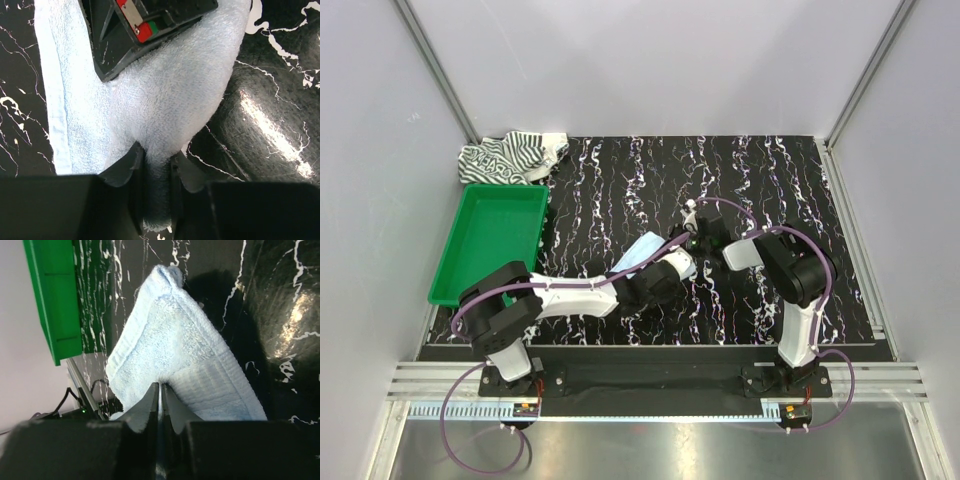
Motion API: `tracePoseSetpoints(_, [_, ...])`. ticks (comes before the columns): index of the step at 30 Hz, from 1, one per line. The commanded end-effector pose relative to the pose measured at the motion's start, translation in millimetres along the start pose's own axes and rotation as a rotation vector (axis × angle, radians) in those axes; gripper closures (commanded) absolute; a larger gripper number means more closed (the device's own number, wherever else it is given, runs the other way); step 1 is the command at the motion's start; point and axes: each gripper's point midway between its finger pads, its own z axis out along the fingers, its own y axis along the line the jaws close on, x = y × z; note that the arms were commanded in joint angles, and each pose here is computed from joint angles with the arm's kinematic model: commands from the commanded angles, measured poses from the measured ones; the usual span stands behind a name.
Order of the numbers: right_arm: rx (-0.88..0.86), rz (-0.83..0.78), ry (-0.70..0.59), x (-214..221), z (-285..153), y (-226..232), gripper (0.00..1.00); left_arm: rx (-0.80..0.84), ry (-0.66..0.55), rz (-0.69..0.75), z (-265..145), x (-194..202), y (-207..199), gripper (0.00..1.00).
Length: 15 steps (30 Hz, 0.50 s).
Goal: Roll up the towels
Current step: Roll the towel
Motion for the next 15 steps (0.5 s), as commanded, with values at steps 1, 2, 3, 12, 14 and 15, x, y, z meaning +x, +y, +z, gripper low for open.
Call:
tracePoseSetpoints(1, [0.083,-0.063,0.006,-5,-2,-4,0.86,0.053,0.087,-0.022,5,30,-9,0.83])
tracePoseSetpoints(2, [0.099,-0.074,-0.017,-14,-8,0,0.8,0.056,0.092,-0.028,5,31,-10,0.84])
tracePoseSetpoints(3, [0.152,-0.065,-0.026,-21,-13,-1,0.71,0.061,0.097,-0.031,4,32,-11,0.85])
tracePoseSetpoints(12, [0.564,0.089,-0.316,-120,-131,-11,0.24,0.12,0.11,-0.13,-3,34,-24,0.87])
tracePoseSetpoints(14, [0.603,0.08,-0.361,-128,-153,-3,0.24,0.161,0.111,-0.169,-6,31,-32,0.89])
tracePoseSetpoints(15, [0.647,0.08,-0.375,-128,-165,-4,0.24,0.182,0.102,-0.189,-7,26,-36,0.89])
